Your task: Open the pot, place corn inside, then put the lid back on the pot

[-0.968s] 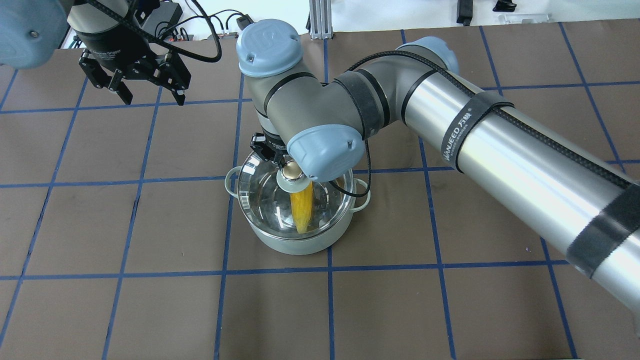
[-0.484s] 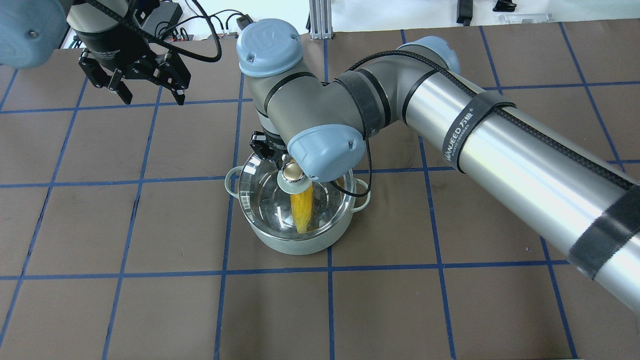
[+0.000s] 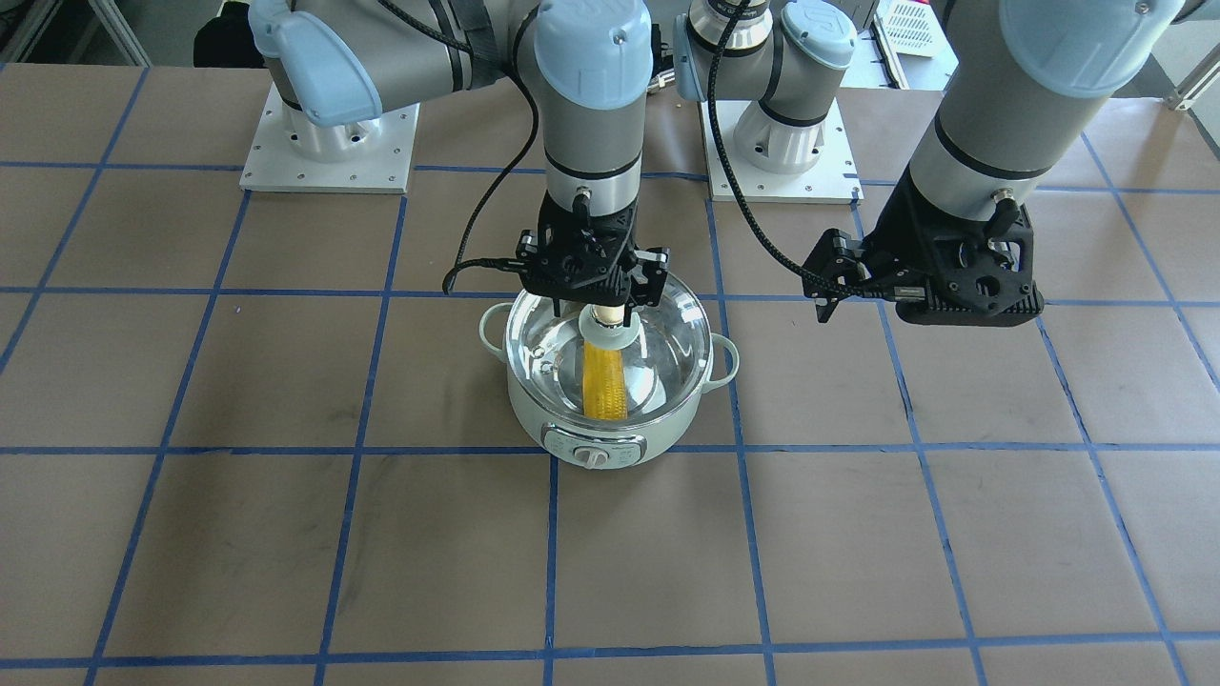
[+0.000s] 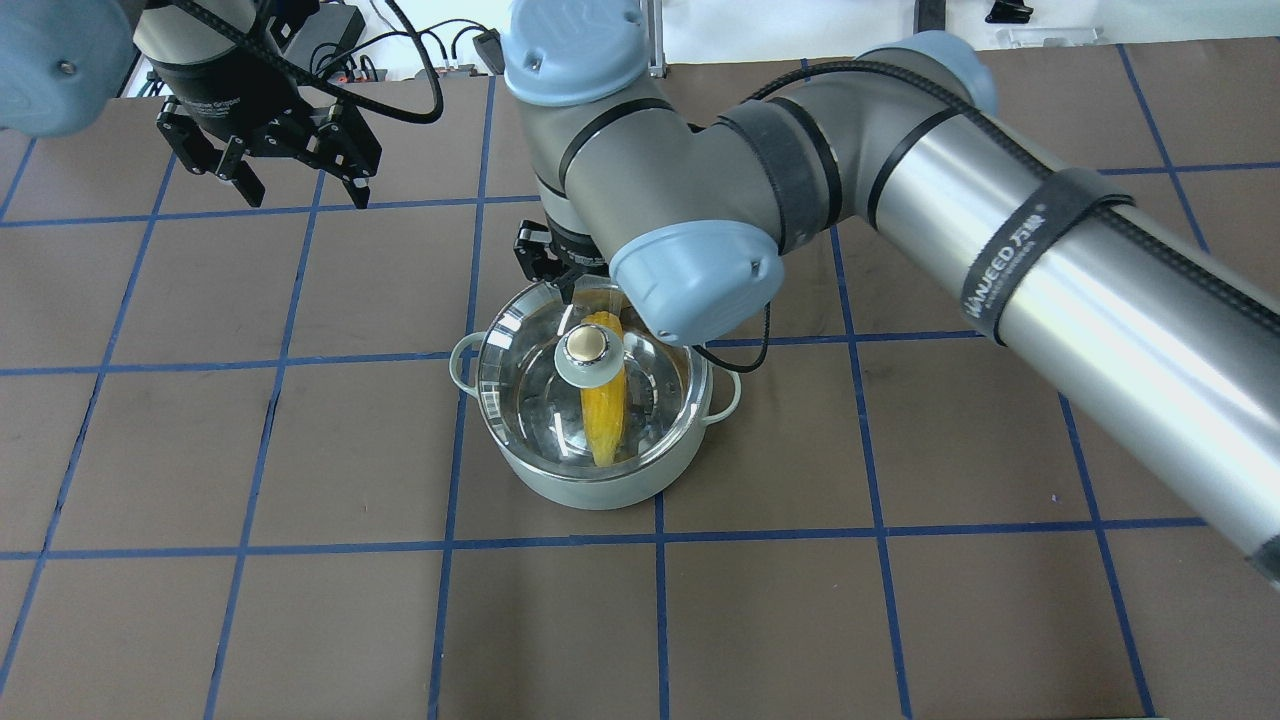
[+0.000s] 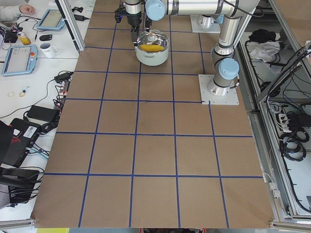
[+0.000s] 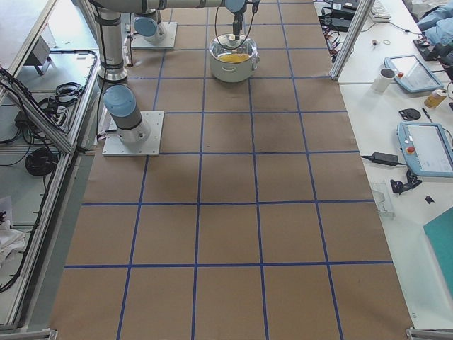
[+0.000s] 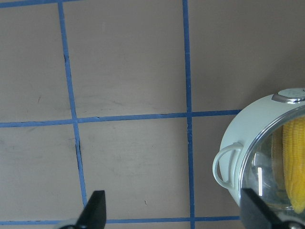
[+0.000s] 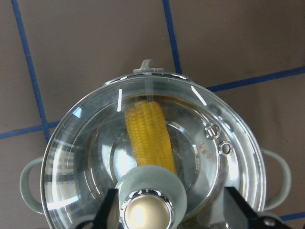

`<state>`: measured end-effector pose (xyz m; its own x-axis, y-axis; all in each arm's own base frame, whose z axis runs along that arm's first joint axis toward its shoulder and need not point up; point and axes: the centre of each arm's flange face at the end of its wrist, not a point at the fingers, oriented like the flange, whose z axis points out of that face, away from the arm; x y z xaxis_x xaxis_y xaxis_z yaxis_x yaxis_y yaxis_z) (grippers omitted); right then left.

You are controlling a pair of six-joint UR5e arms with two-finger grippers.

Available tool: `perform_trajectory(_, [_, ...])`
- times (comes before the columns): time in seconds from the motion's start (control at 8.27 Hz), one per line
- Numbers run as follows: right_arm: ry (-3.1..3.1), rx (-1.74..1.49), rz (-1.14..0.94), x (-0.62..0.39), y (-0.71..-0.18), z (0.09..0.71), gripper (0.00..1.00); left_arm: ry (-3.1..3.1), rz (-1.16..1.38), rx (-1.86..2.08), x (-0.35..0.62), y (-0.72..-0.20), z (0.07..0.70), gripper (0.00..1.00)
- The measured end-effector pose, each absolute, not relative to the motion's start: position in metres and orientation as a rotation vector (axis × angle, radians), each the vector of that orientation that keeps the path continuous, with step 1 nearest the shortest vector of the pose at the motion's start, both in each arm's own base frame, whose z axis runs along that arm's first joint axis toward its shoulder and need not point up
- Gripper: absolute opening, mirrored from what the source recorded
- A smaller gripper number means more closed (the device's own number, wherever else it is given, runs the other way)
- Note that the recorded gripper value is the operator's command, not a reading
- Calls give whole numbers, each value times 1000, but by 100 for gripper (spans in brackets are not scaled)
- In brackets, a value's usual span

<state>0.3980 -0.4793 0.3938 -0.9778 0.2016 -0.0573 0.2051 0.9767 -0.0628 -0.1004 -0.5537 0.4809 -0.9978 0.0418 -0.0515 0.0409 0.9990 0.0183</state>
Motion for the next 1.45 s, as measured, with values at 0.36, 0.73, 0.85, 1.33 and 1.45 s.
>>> perform_trajectory(0.36, [3090, 277, -72, 313, -476, 460, 100, 3094, 5, 47, -101, -552, 488, 100])
perform_trajectory(0.73, [3117, 235, -21, 189, -484, 505, 100, 3090, -36, 29, -102, -538, 506, 100])
perform_trajectory(0.85, [3115, 245, -4, 158, -488, 509, 100, 3089, -45, 27, -102, -534, 511, 100])
perform_trajectory(1.33, [3112, 250, 32, 135, -488, 510, 100, 3086, -44, 27, -102, -533, 509, 100])
perform_trajectory(1.45, [3111, 250, 34, 135, -488, 510, 100, 3086, -39, 28, -102, -533, 508, 100])
